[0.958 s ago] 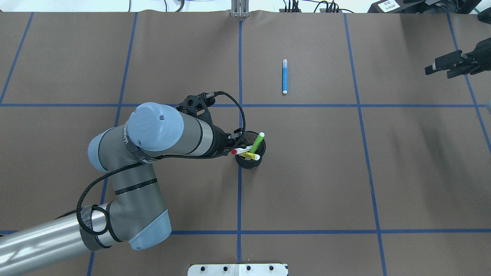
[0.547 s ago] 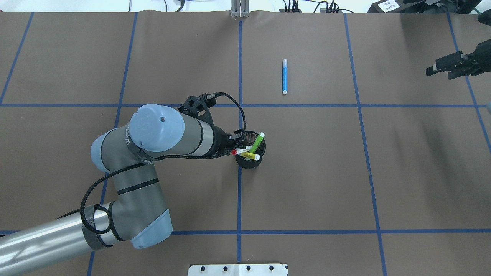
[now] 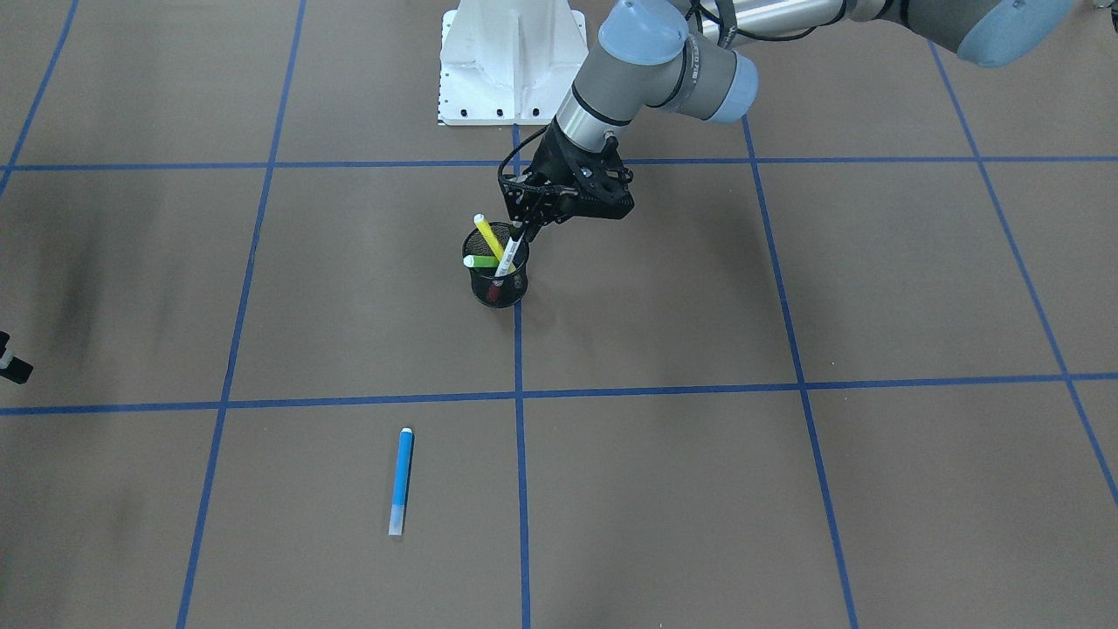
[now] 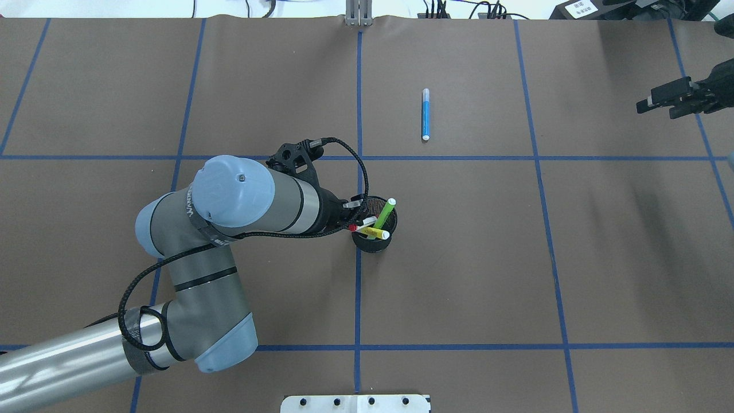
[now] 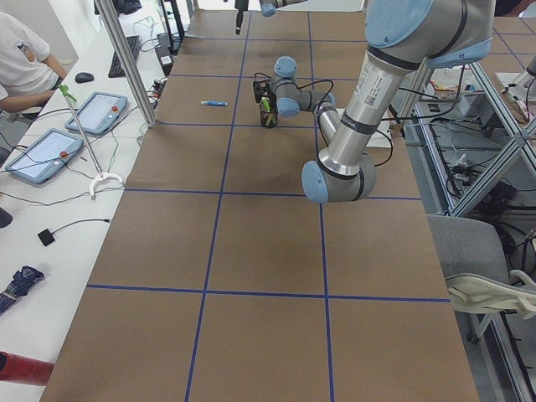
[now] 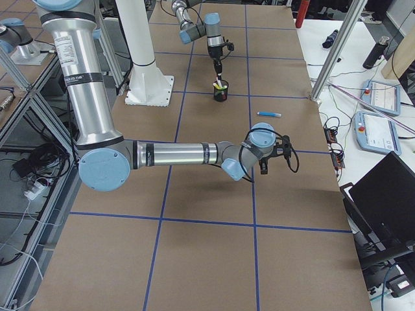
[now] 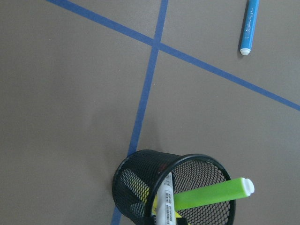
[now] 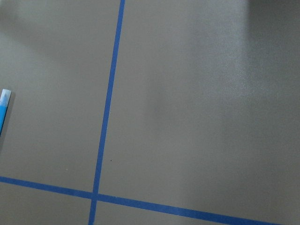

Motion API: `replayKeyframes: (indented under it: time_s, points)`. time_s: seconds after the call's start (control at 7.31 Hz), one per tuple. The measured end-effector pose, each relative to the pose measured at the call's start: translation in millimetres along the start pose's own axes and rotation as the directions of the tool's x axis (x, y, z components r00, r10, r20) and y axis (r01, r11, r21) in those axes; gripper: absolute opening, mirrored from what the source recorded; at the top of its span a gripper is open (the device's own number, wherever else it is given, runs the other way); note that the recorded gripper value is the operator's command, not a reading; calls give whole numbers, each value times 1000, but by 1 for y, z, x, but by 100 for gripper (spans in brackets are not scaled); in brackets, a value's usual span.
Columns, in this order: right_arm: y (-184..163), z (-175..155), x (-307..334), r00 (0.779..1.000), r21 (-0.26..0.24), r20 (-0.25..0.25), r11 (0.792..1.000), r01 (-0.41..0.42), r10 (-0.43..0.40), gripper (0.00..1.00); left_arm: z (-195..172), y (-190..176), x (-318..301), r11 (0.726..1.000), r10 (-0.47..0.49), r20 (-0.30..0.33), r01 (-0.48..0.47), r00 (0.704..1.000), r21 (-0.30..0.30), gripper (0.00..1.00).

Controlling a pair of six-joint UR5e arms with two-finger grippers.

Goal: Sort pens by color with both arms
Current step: 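Grasp the red-capped marker in the cup with the left gripper, then lift the red-capped marker out of the cup with the left gripper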

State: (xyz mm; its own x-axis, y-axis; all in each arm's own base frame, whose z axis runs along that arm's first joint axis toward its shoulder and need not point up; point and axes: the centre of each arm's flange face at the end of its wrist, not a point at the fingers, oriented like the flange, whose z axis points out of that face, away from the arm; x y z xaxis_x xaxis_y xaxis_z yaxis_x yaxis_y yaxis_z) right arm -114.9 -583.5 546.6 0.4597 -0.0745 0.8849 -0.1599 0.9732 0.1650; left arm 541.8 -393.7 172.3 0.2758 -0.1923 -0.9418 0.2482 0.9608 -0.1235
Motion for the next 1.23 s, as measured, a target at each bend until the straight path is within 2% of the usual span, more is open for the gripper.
replayKeyframes:
  time_s: [0.27,0.55,0.96,1.23]
  points:
    - [0,0,0,1000,3,-3,1000,1,-1,100,-22,1,10,1000,5,-40,-5,999,5,0]
    - [-1,0,0,1000,5,-3,1000,3,-3,100,-64,-15,21,999,10,-100,-5,995,43,0]
    - [-2,-1,-2,1000,7,-1,1000,8,-8,100,-120,-67,22,987,4,-151,20,989,161,0]
    - [-2,-2,-4,1000,8,1,1000,15,-15,100,-115,-95,20,955,-9,-135,48,991,293,0]
